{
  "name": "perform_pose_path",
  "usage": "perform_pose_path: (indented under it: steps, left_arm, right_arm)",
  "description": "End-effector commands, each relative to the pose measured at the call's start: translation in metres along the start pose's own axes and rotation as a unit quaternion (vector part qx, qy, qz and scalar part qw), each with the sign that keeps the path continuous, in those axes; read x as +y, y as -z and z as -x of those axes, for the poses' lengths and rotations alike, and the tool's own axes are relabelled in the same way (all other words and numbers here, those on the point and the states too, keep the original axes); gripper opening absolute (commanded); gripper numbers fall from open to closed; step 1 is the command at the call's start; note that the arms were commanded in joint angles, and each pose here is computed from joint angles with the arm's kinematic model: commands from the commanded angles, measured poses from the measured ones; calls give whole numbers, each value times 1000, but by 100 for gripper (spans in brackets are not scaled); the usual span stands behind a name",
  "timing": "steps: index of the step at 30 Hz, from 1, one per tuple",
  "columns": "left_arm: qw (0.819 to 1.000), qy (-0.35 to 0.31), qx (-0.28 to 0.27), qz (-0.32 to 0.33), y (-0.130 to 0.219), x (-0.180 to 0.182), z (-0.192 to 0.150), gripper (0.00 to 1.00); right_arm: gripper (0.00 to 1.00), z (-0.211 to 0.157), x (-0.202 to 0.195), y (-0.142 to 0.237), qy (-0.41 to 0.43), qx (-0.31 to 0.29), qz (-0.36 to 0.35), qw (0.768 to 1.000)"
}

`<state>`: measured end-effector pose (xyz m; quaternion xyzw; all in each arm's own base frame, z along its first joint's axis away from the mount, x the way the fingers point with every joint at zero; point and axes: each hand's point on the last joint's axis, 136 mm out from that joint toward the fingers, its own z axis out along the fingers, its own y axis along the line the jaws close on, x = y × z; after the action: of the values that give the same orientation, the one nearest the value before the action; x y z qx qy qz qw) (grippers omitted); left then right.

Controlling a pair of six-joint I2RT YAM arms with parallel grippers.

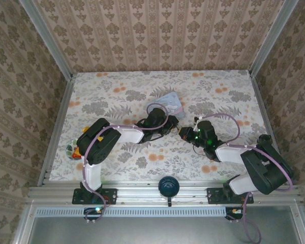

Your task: Unlock the padlock with the key

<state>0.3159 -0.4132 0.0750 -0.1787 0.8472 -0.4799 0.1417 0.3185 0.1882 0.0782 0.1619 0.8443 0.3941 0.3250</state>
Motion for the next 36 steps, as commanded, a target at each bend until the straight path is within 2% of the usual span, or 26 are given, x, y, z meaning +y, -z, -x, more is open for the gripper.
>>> perform_pose_path:
  steps: [1, 17, 26, 36]
  left_arm:
    - [986, 75, 116, 97, -5, 67, -58, 24]
    - [986, 68, 123, 91, -6, 62, -60, 23]
    - [985, 70, 124, 92, -6, 64, -61, 23]
    - [985, 73, 126, 90, -7, 62, -62, 23]
  right_arm:
    - [0, 29, 34, 1, 19, -30, 48, 998]
    - [0, 37, 43, -5, 27, 26, 54, 998]
    - [0, 48, 35, -3, 12, 27, 39, 999]
    - [1, 43, 51, -14, 28, 80, 63, 994]
